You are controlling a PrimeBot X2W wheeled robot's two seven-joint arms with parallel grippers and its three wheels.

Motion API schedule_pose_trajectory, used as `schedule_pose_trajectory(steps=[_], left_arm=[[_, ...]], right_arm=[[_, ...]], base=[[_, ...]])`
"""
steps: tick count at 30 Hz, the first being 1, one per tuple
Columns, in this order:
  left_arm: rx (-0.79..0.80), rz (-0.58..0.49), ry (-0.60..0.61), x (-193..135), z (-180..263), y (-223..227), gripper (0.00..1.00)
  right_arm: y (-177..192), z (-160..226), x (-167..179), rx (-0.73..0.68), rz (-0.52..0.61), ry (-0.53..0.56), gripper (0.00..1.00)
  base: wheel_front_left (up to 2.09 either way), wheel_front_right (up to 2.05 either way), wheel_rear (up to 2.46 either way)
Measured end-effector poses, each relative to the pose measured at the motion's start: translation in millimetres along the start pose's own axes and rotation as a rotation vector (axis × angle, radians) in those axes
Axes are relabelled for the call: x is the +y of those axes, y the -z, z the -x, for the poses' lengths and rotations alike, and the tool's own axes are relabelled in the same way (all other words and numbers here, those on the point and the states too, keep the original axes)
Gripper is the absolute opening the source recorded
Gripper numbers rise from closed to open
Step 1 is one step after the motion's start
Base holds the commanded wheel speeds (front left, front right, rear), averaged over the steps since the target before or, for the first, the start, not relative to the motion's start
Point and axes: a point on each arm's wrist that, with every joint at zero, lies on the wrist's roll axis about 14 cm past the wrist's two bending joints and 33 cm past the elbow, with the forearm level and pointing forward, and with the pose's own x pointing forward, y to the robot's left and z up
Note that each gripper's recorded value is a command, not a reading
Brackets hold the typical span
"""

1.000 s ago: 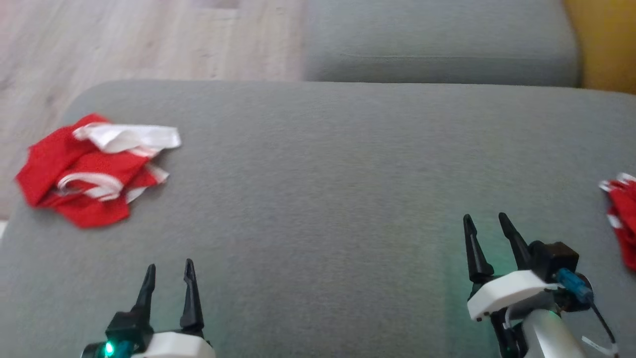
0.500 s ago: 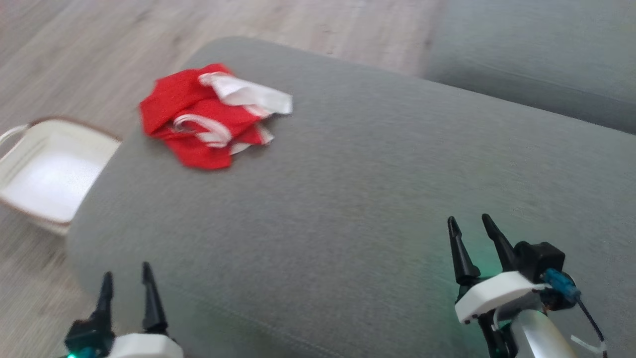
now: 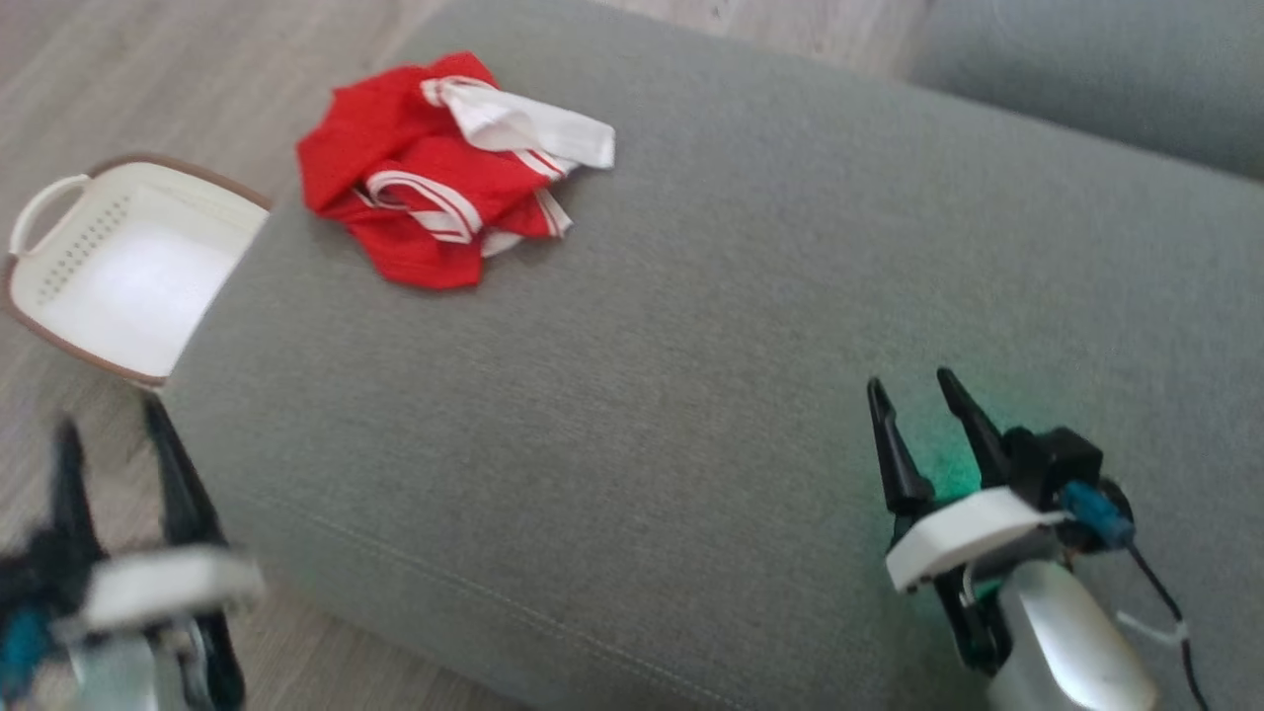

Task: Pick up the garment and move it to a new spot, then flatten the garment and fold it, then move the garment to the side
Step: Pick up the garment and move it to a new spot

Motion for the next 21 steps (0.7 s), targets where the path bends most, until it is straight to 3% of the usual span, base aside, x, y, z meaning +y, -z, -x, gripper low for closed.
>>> schedule_pose_trajectory(steps=[5,8,13,21], left_arm=[[-0.135,-0.041,0.100,-40.8,-61.6,-49.5,1.00],[-0.136,-0.079,0.171,-68.5,-93.8,-53.9,1.00],[-0.060,-0.123,0.292,-118.9,-137.8,-33.1,1.00],[0.147,-0.148,0.484,-196.3,-167.2,29.1,1.00]], right_arm=[[-4.0,-13.8,-15.5,-0.024,0.009,0.014,1.00],[-4.2,-19.2,-28.1,-0.034,0.013,0.031,1.00],[0.6,-20.3,-53.1,-0.038,0.013,0.077,1.00],[2.8,-16.6,-91.1,-0.050,0.027,0.153,1.00]], base=[[0.00,0.00,0.00],[0.00,0.00,0.00],[0.00,0.00,0.00],[0.00,0.00,0.00]])
